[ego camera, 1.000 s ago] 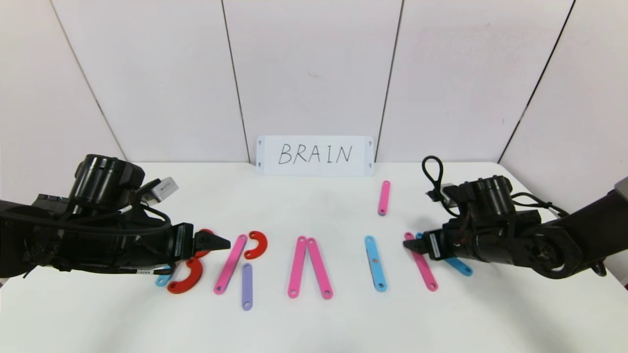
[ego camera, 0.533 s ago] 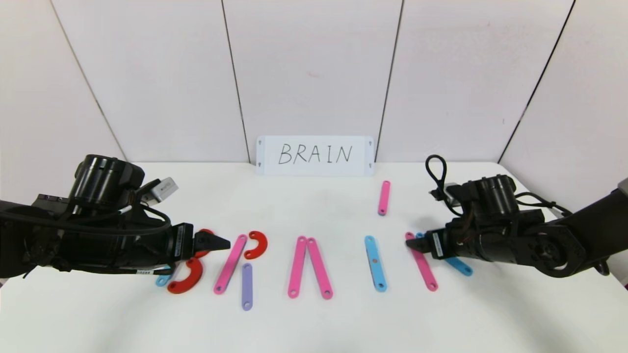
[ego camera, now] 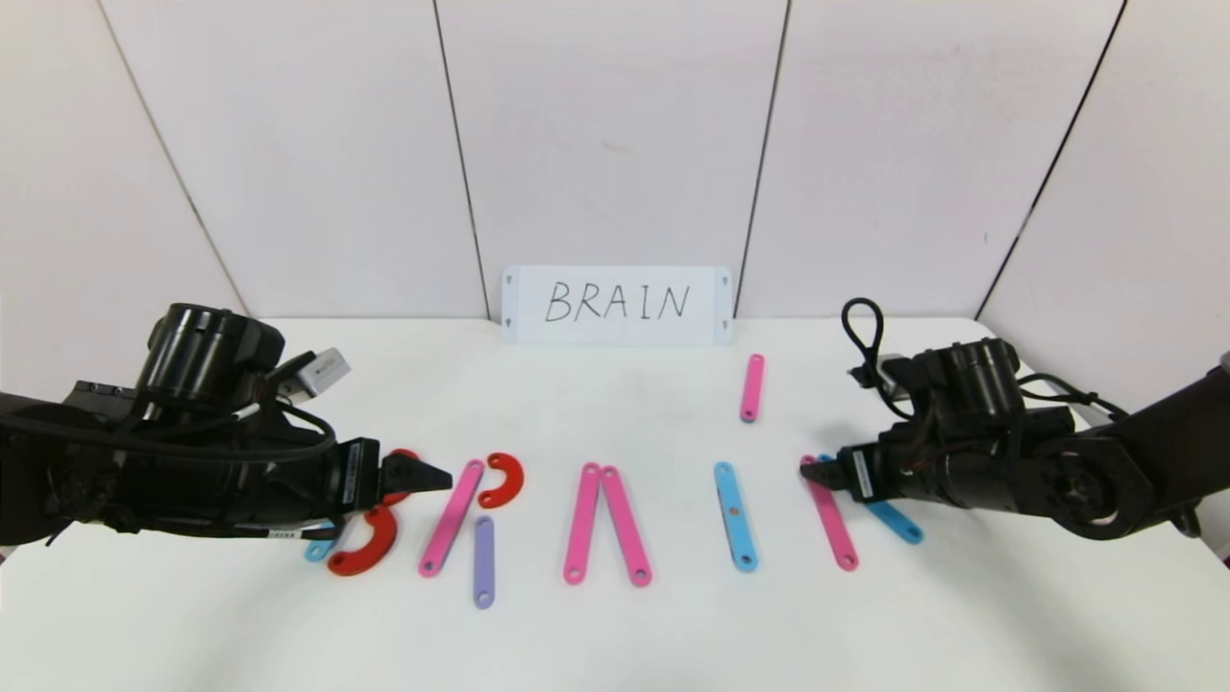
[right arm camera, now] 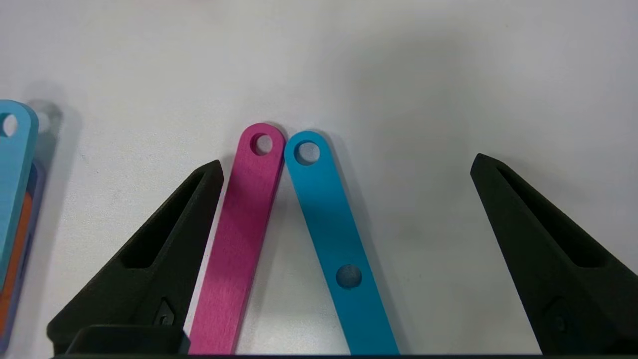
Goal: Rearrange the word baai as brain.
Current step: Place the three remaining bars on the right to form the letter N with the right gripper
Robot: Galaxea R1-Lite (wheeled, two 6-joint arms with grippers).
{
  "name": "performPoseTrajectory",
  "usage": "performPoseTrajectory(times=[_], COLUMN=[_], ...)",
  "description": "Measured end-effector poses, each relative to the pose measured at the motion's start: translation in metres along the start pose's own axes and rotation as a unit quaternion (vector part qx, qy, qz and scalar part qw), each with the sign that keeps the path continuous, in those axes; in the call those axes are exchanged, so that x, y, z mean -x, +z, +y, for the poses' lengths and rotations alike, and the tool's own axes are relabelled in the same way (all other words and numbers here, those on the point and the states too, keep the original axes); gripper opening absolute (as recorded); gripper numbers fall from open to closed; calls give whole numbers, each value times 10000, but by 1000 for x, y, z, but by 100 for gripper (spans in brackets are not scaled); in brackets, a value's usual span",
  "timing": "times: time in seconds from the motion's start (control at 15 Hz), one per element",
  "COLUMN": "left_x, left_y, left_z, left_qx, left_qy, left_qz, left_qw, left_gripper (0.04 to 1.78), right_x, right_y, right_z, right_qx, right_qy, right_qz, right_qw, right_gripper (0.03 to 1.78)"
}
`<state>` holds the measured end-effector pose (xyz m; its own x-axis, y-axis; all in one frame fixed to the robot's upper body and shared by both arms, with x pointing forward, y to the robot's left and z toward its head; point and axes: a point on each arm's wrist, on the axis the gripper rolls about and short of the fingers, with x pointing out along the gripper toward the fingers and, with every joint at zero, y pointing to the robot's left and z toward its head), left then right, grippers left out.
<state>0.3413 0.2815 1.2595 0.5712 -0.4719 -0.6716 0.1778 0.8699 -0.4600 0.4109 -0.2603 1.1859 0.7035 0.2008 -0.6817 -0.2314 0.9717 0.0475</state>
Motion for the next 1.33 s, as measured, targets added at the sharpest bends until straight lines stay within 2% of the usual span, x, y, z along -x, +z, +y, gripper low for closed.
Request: performPoseTrajectory(times=[0.27, 0.47, 0.73, 0.87, 1.13, 1.33], left_x=[0, -1, -1, -1, -1, -1], left_y=[0, 0, 0, 0, 0, 0], left_z=[0, 0, 0, 0, 0, 0], left_qx=[-3, 1, 1, 4, 2, 1], left_qy=[-1, 2, 5, 3, 1, 2], left_qz=[-3, 7, 8, 8, 5, 7], left_qw=[10000, 10000, 10000, 10000, 10000, 10000], left_gripper=[174, 174, 174, 174, 174, 174], right_x=[0, -7, -30, -45, -69, -80], right_y=[21, 45, 68, 73, 75, 73], right_z=[14, 31, 50, 56, 59, 60], right_qx=[10, -212, -503, -581, -581, -602], right_qy=[111, -32, -245, -402, -429, -439], right_qz=[-306, -564, -637, -674, -654, -625], right_qw=[9995, 9982, 9964, 9952, 9952, 9953], right_gripper=[173, 173, 173, 173, 172, 153])
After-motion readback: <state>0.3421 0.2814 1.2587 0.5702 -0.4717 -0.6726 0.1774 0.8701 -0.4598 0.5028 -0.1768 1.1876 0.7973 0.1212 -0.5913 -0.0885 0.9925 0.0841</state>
